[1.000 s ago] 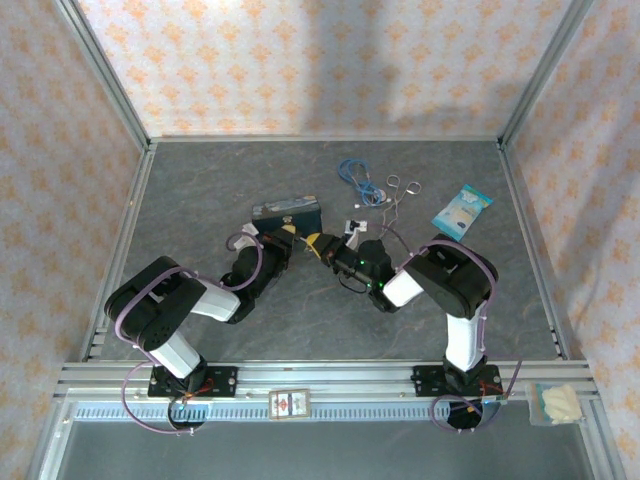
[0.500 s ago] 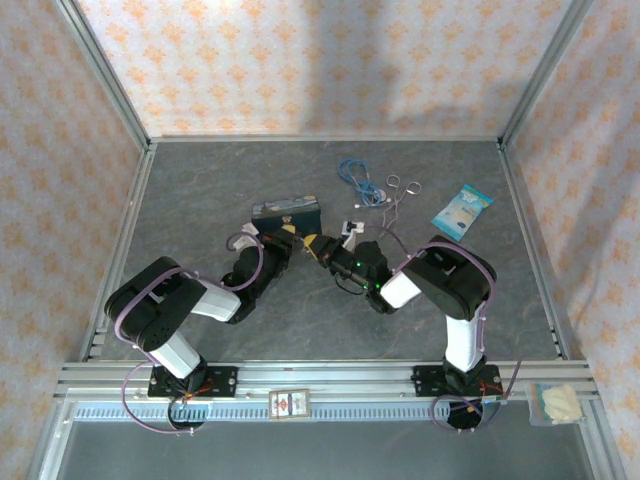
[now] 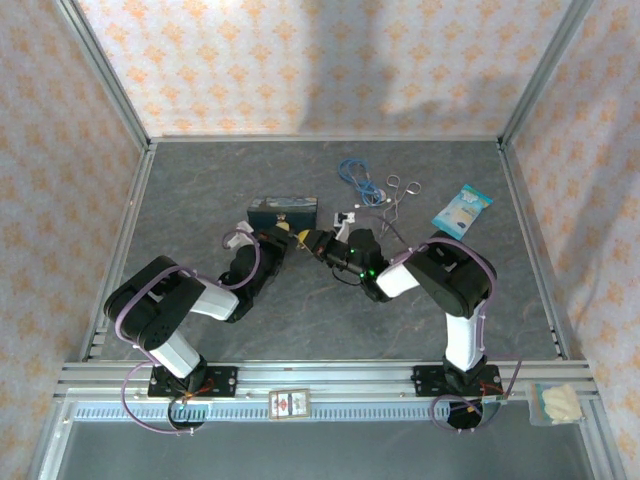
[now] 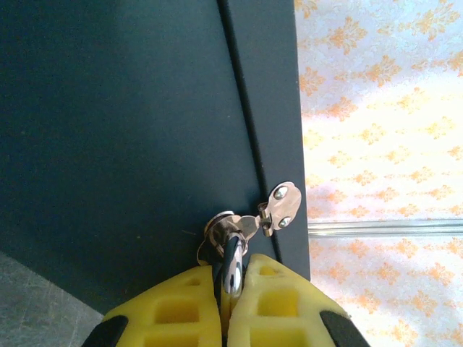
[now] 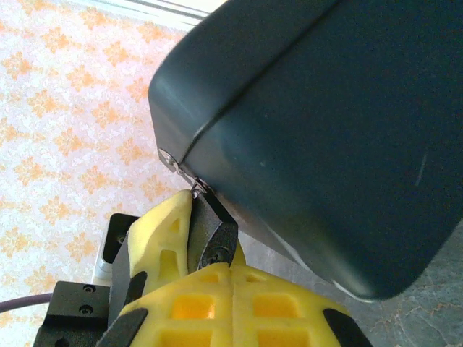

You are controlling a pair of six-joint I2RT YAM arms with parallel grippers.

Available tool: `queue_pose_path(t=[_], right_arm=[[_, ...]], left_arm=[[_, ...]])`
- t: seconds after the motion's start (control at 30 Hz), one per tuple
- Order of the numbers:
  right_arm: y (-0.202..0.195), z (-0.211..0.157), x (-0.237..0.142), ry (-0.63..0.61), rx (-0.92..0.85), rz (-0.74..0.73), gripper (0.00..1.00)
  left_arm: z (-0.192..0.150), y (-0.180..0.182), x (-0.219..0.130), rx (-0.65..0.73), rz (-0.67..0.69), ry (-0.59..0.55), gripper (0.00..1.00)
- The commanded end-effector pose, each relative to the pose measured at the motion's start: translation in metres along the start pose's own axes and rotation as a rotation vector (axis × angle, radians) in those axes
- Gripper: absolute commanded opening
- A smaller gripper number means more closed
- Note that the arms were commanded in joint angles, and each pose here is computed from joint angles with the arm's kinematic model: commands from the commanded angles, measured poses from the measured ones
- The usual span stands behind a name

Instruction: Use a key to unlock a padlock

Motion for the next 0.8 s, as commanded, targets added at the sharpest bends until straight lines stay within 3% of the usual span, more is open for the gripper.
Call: queue_pose_path(t=[0.0,0.27,0.53,0.77], right_arm=[[0.035,-0.020,0.018,0.127,-0.070,0.126,0.00],[0.027,0.001,0.009,0.116,-0.040,0.103,0.00],[0.032,0.001,0.012,0.112,0.031,0.141,0.00],[0.028,-0.001,0.005,0.149,0.268,0.171,0.00]], left_arm=[[-0.072,-0.056,-0.022,0.029,-0.307,0.433,0.00],[-0.078,-0.055,-0.029,0.058,-0.353,0.507,0.00],[-0.078,-0.054,-0.028,0.090,-0.340,0.499,0.00],[-0.066,-0.064,-0.031,0.151,-0.456,0.426,0.00]])
Point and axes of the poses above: each hand's point on the last joint's axis, 136 mm out from that joint toward the fingers, its own x axis out along the fingers, its own y axis along the line the jaws close on, z = x × y, the point moved 4 cm from there along -x, back along the fingers, and after that the axes turned 11 degrees about x, right-handed, at the moved point
